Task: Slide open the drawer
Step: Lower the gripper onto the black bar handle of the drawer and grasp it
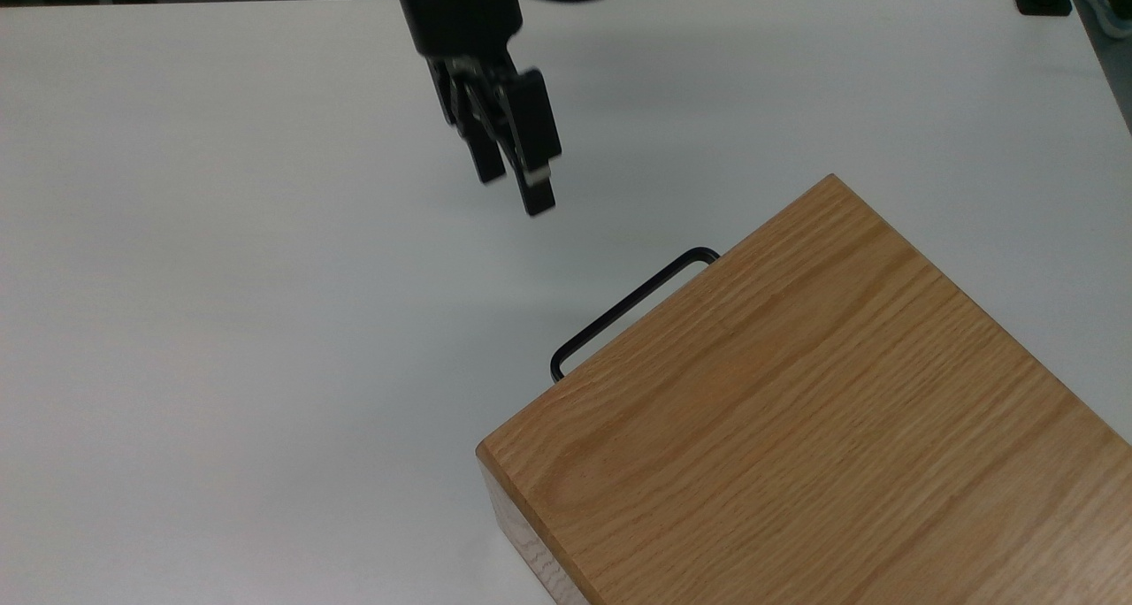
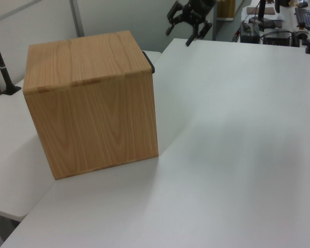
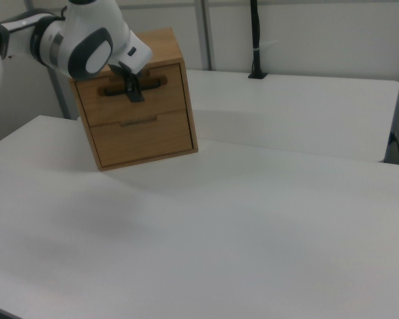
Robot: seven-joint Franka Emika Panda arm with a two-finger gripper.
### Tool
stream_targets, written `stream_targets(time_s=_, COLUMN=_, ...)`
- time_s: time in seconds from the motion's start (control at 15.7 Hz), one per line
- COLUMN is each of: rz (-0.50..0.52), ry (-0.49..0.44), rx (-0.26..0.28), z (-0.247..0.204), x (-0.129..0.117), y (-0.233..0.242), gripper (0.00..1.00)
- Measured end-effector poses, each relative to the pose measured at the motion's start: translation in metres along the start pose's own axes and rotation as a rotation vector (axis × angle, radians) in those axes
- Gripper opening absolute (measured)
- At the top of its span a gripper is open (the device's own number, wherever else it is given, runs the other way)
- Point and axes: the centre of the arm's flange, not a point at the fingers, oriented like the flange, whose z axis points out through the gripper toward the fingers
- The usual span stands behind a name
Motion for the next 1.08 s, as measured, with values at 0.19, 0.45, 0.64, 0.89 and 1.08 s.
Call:
stream_targets(time_s=0.19, rz=0.006, ry=-0.013, rx=0.036, z=0.030, x=-0.013, y=-0.009, gripper=0.55)
stream_targets(time_s=0.45, rz=0.003, ry=-0.027, rx=0.050, z=0.051, x=-0.023, y=-0.018, gripper=0.56)
stream_targets(time_s=0.64, rz=-0.002, ry=-0.033, rx=0.066, z=0.062, x=-0.029, y=-0.024, gripper=0.55)
stream_targets(time_s=0.89, rz=-0.002, ry=-0.045, rx=0.067, z=0.079, x=-0.030, y=-0.028, gripper=0.53)
stream_targets(time_s=1.08, rz=-0.001, ry=-0.043, rx=0.072, z=0.082, x=-0.027, y=-0.030, gripper=0.49)
